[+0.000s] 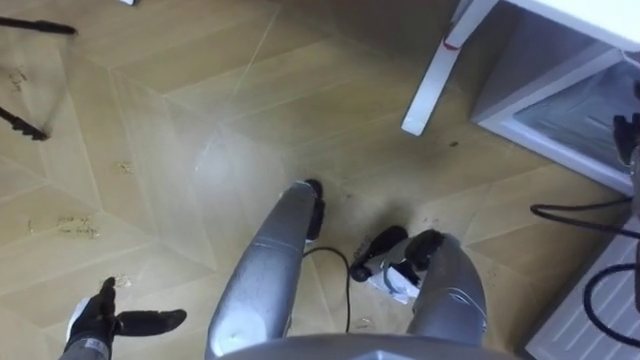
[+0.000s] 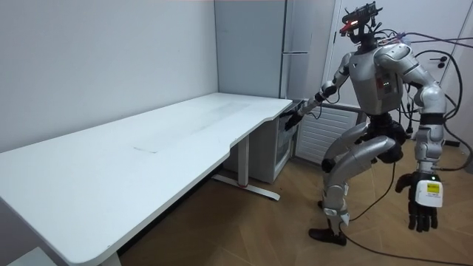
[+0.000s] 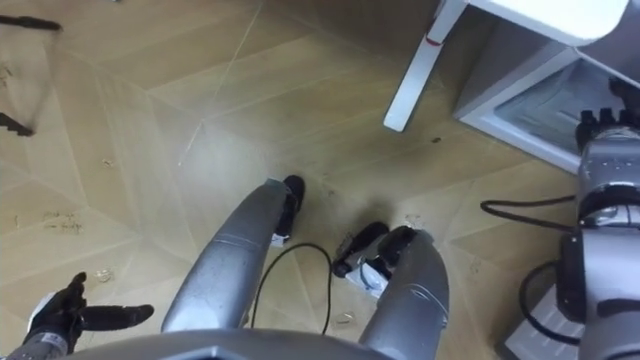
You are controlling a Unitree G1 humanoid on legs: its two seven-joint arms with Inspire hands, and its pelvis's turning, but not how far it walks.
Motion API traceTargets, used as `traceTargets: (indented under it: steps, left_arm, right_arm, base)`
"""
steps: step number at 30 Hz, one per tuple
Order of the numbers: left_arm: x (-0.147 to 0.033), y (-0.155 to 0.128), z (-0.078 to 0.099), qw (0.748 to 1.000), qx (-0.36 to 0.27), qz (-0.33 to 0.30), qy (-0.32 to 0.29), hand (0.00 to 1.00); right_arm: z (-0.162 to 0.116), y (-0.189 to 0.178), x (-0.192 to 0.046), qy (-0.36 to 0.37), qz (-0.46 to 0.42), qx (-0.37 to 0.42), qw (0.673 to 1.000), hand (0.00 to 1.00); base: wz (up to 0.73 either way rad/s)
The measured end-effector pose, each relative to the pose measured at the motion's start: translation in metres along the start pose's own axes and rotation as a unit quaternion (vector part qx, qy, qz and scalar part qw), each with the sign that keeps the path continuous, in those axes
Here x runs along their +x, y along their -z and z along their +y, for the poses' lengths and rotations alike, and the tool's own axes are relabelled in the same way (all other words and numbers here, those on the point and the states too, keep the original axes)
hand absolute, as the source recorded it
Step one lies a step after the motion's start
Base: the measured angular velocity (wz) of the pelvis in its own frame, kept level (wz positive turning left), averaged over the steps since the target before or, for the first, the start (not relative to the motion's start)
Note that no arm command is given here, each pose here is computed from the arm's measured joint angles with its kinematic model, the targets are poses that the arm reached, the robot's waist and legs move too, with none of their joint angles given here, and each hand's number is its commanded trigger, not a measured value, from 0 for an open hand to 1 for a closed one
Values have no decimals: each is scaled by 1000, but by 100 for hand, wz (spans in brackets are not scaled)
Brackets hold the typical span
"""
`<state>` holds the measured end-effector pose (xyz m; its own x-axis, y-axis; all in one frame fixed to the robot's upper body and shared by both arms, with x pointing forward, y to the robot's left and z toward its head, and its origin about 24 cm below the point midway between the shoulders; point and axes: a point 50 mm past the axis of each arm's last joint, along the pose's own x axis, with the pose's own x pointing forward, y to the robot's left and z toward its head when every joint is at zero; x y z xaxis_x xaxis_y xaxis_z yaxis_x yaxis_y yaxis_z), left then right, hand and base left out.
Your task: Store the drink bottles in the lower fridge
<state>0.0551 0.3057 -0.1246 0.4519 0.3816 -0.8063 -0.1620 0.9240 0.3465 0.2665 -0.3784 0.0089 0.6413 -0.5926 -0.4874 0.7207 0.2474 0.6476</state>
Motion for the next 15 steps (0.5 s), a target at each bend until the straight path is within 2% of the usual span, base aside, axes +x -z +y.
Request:
traceTargets:
  steps: [5,9,15]
  left_arm:
    - [0,-5,3,1000,9,-9,-12,0]
    - [0,-6,2,1000,11,-12,-16,0]
    - [0,-4,-3,1000,16,-2,-8,0]
  right_arm:
    - [-31,6,-3,11,29,-52,998,0]
    - [-44,10,-5,7,46,-72,996,0]
    - [-63,14,-10,5,67,-113,991,0]
  base:
    - [-15]
    - [-22]
    - [-44]
